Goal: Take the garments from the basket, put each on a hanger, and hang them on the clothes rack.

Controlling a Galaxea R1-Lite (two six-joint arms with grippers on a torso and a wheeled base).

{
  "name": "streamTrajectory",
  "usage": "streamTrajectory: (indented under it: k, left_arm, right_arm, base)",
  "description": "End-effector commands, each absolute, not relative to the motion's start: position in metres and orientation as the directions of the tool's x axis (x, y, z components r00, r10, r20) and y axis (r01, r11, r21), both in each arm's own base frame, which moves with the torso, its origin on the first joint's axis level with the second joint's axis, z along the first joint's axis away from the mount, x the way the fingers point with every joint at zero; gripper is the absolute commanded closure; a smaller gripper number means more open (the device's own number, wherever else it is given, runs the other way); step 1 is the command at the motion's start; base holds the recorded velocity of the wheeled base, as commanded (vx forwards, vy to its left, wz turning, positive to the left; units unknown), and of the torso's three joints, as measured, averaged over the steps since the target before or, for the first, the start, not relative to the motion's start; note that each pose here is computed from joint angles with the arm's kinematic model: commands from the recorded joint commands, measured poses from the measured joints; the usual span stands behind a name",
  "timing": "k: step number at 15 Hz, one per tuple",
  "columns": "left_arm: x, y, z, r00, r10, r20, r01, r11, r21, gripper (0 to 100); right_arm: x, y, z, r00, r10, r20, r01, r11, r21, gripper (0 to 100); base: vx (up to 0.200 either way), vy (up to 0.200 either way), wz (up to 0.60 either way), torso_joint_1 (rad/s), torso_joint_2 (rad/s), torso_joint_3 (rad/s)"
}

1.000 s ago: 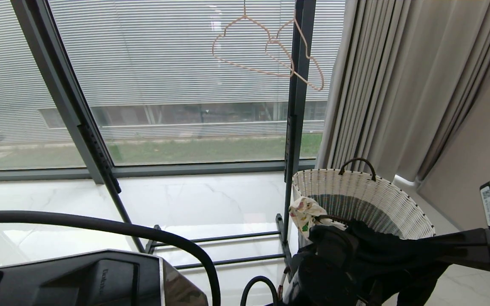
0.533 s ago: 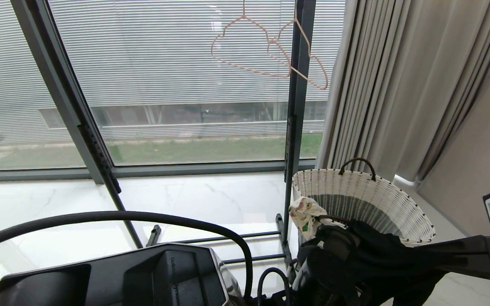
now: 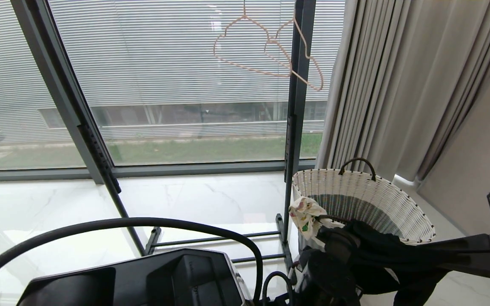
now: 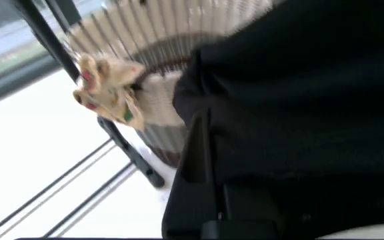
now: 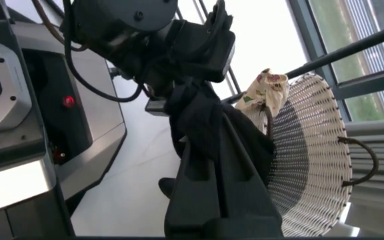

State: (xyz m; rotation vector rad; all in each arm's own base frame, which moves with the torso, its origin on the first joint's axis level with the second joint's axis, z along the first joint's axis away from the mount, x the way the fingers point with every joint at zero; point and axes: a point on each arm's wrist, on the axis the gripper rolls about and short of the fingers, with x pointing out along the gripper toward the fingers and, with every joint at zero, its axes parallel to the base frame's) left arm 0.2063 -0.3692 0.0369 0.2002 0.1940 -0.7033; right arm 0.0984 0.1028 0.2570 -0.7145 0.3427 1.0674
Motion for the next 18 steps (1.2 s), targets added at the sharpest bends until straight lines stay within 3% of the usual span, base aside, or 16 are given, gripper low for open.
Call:
streamTrajectory:
  k: [1,3,5,7,12,16,18]
  left_arm:
    - [0.212,-0.369,0.02,0.794,-0.574,-0.2,0.604,0.779,0.166,100]
    - [0.222,-0.362,0.025,0.826,-0.541,-0.159,0.562,0.814,0.151,100]
    - [0.228,-0.337,0.066,0.852,-0.511,-0.111,0.52,0.851,0.075,100]
    - [0.207,-0.306,0.096,0.85,-0.509,-0.137,0.516,0.856,0.021,100]
    - [0.15,-0.226,0.157,0.798,-0.557,-0.23,0.553,0.828,-0.089,100]
    - [0.126,-0.191,0.186,0.738,-0.614,-0.279,0.616,0.782,-0.091,100]
    - [0.124,-0.182,0.193,0.747,-0.605,-0.276,0.606,0.79,-0.09,100]
  right_arm:
    - [0.101,0.101,0.255,0.469,0.661,-0.586,-0.882,0.316,-0.349,100]
    - [0.109,0.1,0.253,0.493,0.636,-0.594,-0.87,0.371,-0.324,100]
    - [0.125,0.099,0.252,0.533,0.614,-0.582,-0.844,0.433,-0.316,100]
    - [0.133,0.101,0.252,0.536,0.627,-0.566,-0.843,0.441,-0.31,100]
    - [0.142,0.11,0.251,0.468,0.708,-0.53,-0.884,0.365,-0.292,100]
    - [0.142,0.114,0.256,0.423,0.767,-0.483,-0.901,0.302,-0.311,100]
    - [0.146,0.122,0.257,0.418,0.784,-0.458,-0.9,0.288,-0.328,100]
  base:
    - [0.0,0.0,0.0,0.0,0.0,0.0]
    - [0.0,0.0,0.0,0.0,0.0,0.0]
    - [0.0,0.0,0.0,0.0,0.0,0.0]
    - [0.0,0.0,0.0,0.0,0.0,0.0]
    - [0.0,0.0,0.0,0.0,0.0,0.0]
    - [0.0,0.0,0.0,0.0,0.0,0.0]
    - [0.0,0.0,0.0,0.0,0.0,0.0]
